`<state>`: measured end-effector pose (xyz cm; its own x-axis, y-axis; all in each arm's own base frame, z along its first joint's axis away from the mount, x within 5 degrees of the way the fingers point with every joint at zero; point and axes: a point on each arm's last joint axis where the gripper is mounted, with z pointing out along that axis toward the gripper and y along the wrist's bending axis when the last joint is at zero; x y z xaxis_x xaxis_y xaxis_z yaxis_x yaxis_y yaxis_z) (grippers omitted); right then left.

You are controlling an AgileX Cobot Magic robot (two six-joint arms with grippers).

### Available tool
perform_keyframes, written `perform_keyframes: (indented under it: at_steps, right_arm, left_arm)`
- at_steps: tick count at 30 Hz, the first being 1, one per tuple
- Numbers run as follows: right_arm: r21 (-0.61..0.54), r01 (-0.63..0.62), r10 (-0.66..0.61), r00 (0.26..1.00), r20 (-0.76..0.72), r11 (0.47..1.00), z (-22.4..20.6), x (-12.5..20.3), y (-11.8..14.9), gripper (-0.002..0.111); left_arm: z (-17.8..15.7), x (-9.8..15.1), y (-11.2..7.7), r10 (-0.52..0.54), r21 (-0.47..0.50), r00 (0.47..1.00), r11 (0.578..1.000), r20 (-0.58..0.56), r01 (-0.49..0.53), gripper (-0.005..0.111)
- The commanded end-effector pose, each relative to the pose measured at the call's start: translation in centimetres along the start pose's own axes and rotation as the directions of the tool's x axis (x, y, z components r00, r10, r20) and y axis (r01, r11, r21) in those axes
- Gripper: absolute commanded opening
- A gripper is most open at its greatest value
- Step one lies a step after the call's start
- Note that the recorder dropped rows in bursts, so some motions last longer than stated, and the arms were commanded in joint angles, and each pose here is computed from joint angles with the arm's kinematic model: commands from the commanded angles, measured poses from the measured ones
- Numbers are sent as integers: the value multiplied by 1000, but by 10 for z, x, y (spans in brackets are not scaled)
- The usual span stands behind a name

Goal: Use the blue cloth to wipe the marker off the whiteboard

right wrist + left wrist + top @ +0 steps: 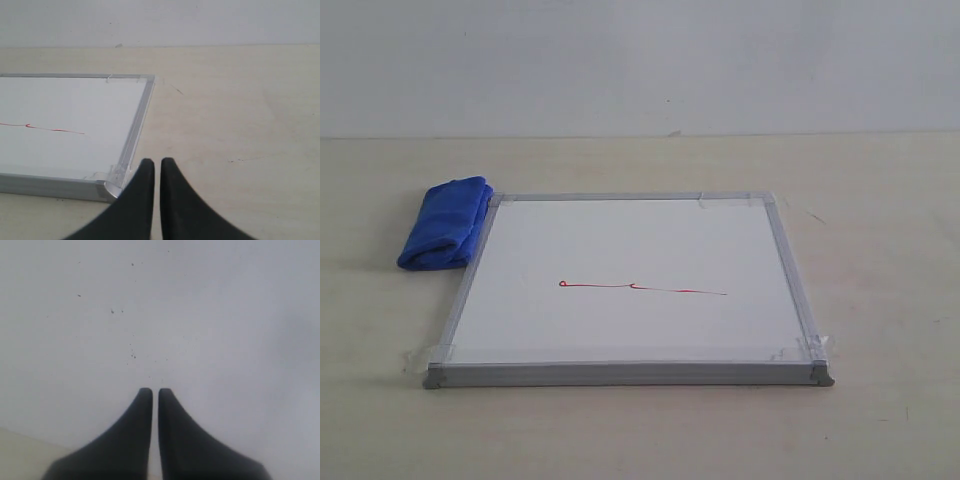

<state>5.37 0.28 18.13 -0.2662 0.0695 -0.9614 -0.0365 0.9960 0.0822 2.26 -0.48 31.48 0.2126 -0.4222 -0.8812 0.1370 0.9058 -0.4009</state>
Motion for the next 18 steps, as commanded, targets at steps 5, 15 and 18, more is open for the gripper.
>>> perform_keyframes:
  at_steps: [5,15,18]
  right_arm:
    - [1,9,-9,1000,14,1000,0,-1,0,1]
    - [1,9,-9,1000,12,1000,0,-1,0,1]
    - [1,9,-9,1000,12,1000,0,-1,0,1]
  left_arm:
    - [60,-9,-3,89,-65,959,992,-271,-110,4]
    - [175,-48,-23,322,84,747,937,-582,-339,4]
    - [225,-38,-16,394,153,653,906,-647,-394,4]
